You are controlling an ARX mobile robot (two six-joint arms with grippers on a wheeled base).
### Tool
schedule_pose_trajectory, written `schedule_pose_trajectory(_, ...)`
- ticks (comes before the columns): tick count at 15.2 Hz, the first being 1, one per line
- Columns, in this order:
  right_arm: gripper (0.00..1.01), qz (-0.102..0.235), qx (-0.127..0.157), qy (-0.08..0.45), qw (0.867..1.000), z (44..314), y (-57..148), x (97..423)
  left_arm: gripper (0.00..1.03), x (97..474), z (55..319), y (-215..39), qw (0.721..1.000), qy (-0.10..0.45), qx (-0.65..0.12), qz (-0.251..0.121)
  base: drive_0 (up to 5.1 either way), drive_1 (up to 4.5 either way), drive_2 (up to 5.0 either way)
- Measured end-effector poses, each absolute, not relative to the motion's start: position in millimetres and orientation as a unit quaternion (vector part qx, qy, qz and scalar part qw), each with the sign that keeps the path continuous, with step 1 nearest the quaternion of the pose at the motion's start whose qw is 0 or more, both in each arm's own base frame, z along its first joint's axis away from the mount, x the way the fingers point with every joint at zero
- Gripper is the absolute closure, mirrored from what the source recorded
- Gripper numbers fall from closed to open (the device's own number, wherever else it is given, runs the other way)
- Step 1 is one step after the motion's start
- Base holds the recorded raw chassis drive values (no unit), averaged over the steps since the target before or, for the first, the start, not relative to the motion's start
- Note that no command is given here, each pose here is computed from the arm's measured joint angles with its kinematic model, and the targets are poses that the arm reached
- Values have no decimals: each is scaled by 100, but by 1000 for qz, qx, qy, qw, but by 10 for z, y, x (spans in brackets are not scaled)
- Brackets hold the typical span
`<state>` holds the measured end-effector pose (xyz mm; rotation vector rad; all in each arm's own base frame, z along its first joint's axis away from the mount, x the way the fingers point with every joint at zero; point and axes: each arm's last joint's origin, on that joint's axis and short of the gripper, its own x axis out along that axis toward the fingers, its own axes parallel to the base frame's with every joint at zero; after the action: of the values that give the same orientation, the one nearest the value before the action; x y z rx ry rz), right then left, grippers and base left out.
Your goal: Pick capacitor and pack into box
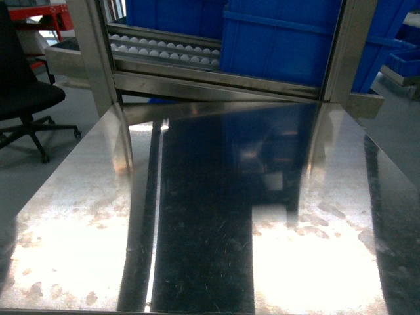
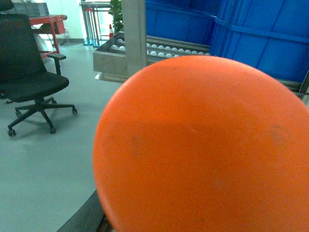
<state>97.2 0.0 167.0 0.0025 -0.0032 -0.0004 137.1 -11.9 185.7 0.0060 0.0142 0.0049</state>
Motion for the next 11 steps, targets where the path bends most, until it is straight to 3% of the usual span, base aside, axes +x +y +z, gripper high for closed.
schedule_pose_trajectory(1, 3, 0, 1, -1, 1000, 1670, 0, 972, 57, 1325, 1818, -54, 1000, 7, 2, -8, 0, 0, 0)
schedule_pose_trajectory(2, 3, 0, 1, -1, 1000, 1670, 0, 972, 57, 1287, 1796, 14, 1000, 4, 1, 12, 0, 0, 0)
schedule_pose_trajectory(4, 3, 0, 1, -2, 1000, 1671, 0, 972, 57, 1253, 1779, -5, 1000, 3, 1, -2, 0, 0, 0)
schedule_pose_trajectory(11, 3, 0, 1, -2, 1000, 1670, 0, 972, 57, 1183, 1700, -2, 1000, -3, 1, -1, 0, 0, 0)
